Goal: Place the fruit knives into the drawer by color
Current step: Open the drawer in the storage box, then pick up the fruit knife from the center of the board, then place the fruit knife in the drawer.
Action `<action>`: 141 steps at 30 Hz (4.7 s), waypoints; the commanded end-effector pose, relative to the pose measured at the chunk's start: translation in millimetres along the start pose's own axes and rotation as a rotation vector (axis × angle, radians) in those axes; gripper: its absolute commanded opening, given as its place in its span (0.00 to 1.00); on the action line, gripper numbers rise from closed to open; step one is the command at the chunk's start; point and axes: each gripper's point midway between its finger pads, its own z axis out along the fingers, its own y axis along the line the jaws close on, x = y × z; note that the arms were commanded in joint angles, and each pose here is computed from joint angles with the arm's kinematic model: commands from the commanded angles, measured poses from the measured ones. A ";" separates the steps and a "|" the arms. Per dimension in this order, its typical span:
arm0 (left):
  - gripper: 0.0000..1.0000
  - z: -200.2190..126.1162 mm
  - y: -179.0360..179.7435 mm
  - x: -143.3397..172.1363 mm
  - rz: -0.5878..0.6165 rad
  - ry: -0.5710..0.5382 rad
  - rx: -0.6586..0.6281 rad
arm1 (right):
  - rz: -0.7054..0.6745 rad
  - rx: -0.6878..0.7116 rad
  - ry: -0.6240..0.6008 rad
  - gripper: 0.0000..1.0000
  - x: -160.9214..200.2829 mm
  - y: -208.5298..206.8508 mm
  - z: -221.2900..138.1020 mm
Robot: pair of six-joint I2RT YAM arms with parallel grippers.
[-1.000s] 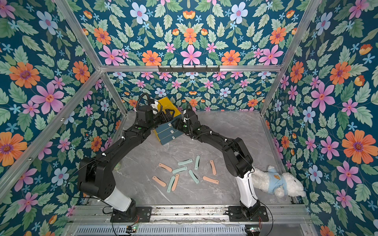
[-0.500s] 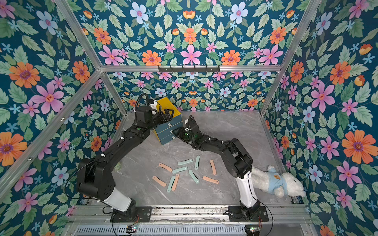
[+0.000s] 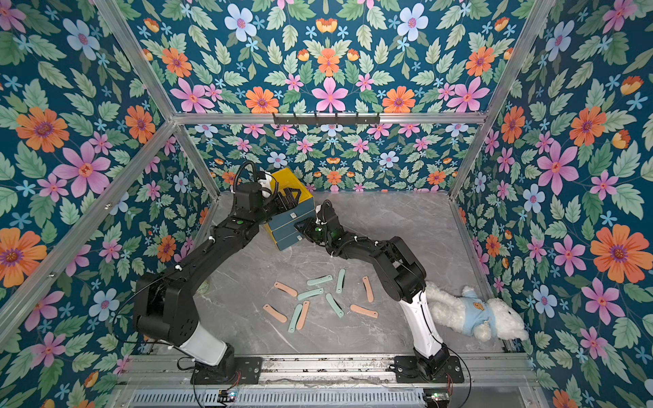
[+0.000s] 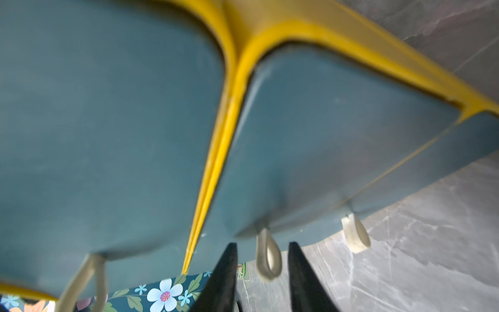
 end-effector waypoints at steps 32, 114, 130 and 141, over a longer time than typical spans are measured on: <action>0.99 7.2 18.4 25.3 -0.059 0.100 -0.057 | -0.009 -0.041 0.016 0.35 53.8 -10.4 -87.8; 0.99 -151.5 75.7 145.1 -0.105 0.130 -0.145 | -0.437 0.688 0.256 0.08 58.7 -82.5 -256.5; 0.99 -156.6 81.7 147.2 -0.093 0.137 -0.182 | -0.437 0.227 0.149 0.10 -0.9 63.6 -101.5; 0.99 -154.2 82.2 153.7 -0.083 0.154 -0.166 | -0.341 0.310 0.171 0.30 -11.5 24.5 -74.0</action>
